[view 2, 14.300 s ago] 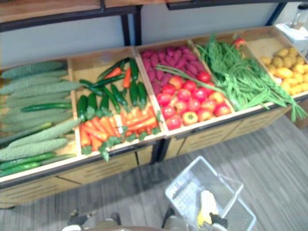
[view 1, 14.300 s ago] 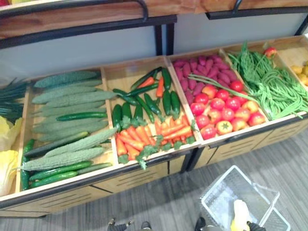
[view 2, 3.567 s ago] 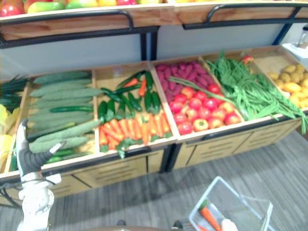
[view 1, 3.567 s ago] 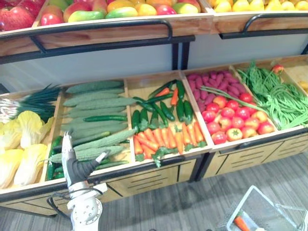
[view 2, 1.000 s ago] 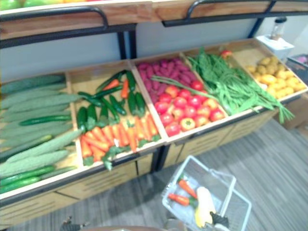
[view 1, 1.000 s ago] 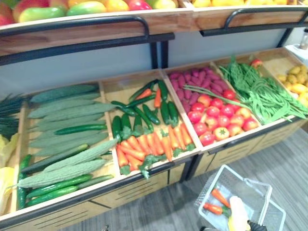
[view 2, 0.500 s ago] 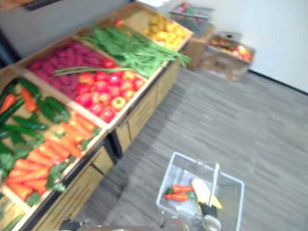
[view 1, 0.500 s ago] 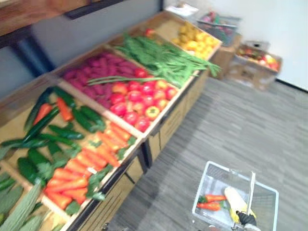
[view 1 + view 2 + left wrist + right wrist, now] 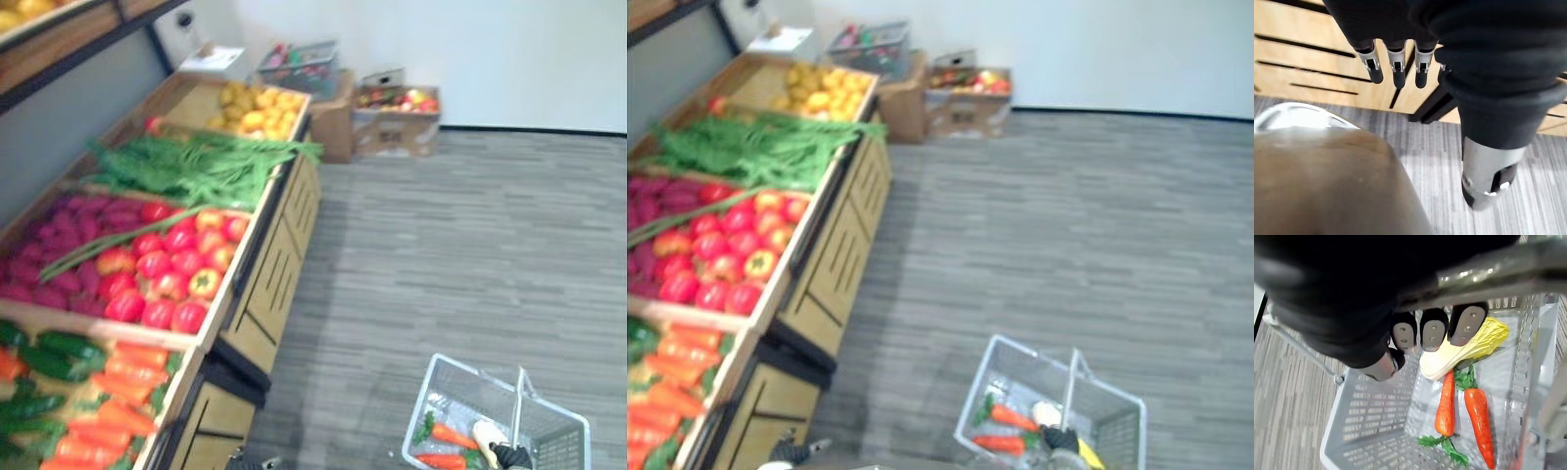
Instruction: Pick vegetable in the basket
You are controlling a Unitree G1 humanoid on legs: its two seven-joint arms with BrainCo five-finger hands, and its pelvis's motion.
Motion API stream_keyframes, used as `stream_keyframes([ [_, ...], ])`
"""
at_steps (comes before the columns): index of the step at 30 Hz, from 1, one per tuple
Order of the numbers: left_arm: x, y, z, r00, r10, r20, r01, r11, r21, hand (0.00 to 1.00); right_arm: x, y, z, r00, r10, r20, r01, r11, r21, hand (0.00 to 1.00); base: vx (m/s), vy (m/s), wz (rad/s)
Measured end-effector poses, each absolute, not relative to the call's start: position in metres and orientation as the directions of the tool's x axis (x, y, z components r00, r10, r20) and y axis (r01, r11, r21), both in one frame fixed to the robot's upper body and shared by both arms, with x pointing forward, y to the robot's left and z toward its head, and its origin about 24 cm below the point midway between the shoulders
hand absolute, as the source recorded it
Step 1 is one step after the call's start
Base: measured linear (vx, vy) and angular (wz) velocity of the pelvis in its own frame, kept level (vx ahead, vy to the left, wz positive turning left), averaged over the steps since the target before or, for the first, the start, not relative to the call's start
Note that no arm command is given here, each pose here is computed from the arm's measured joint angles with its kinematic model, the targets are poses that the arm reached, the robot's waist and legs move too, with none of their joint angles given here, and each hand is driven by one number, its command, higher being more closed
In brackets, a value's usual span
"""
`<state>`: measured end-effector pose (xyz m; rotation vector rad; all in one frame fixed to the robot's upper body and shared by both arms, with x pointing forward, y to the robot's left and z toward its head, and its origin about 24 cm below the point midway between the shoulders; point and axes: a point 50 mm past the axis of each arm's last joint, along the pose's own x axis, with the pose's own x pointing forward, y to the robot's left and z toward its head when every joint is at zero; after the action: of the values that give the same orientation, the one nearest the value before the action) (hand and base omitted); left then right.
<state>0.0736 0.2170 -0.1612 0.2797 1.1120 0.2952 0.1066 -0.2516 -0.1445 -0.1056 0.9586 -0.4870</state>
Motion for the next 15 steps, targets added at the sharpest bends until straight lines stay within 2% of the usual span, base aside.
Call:
stream_keyframes([
  [7,0.062,0.211,-0.164,0.402,0.358,-0.843,-0.081,0.931,0.357,0.0,0.118,-0.251,-0.141,0.512,-0.431,-0.743,0.318,0.899,-0.302,1.0,0.05,0.258,-1.12],
  [10,0.07,0.223,-0.159,0.435,0.394,-0.81,-0.09,0.914,0.396,0.0,0.114,-0.248,-0.143,0.51,-0.425,-0.748,0.316,0.901,-0.297,1.0,0.1,0.233,-0.37],
  [15,0.07,0.224,-0.159,0.434,0.396,-0.809,-0.089,0.913,0.399,0.0,0.112,-0.248,-0.144,0.5,-0.428,-0.753,0.325,0.898,-0.295,1.0,0.08,0.107,-0.23],
])
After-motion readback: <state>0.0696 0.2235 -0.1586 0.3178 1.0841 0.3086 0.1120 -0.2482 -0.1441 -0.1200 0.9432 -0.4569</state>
